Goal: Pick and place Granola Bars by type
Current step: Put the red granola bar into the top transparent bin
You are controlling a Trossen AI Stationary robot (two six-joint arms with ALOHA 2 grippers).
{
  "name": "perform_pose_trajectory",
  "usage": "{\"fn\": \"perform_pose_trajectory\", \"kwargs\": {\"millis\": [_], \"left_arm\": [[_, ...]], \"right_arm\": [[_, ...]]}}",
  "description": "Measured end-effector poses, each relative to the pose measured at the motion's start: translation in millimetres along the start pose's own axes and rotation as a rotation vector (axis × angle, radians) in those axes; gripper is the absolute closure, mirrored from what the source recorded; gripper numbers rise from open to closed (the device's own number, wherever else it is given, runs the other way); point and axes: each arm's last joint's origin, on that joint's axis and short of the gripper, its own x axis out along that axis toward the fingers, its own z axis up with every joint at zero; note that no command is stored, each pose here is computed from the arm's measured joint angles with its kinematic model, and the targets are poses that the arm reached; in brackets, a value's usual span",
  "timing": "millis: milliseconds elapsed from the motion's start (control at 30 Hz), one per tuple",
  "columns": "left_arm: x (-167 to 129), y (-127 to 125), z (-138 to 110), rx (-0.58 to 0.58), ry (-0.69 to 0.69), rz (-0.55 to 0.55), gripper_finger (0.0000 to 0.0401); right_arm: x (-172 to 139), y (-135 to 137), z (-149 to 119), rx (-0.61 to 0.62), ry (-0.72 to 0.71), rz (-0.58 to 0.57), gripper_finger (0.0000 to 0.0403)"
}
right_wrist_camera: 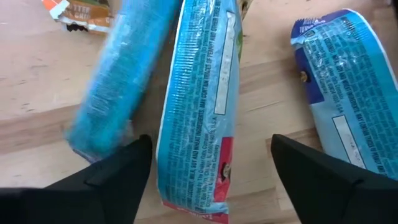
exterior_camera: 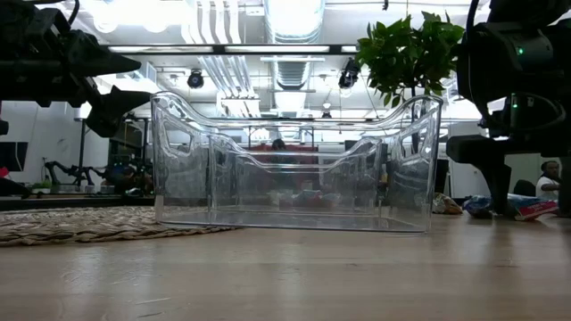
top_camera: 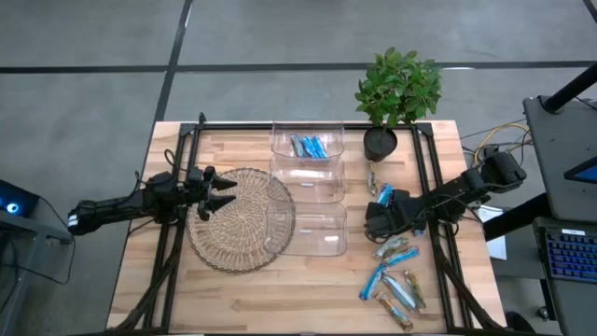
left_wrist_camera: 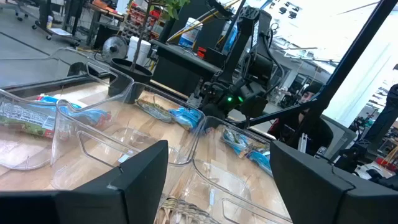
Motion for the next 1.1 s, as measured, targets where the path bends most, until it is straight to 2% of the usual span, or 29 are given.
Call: {"fn": "perform_pose_trajectory", "kwargs": {"millis": [200,567,667,933,1100], "left_arm": [[0,0,0,0.0,0.0,0.0,0.014],[0,0,0,0.0,0.0,0.0,0.014],[0,0,0,0.0,0.0,0.0,0.014],[0,0,0,0.0,0.0,0.0,0.014],[0,0,0,0.0,0.0,0.0,0.014]], "right_arm": [[1,0,-1,0.015,0.012,0.003,0.0165],[-1,2,-1,-0.018,0.017,0.018,0.0341],[-2,3,-1,-0.029,0.017,0.021,0.0376],[-23,5,-5,-0.077,0.025,0.055,0.0382],[-49,10,-10,-0.179,0.027,0.09,0.0384]]}}
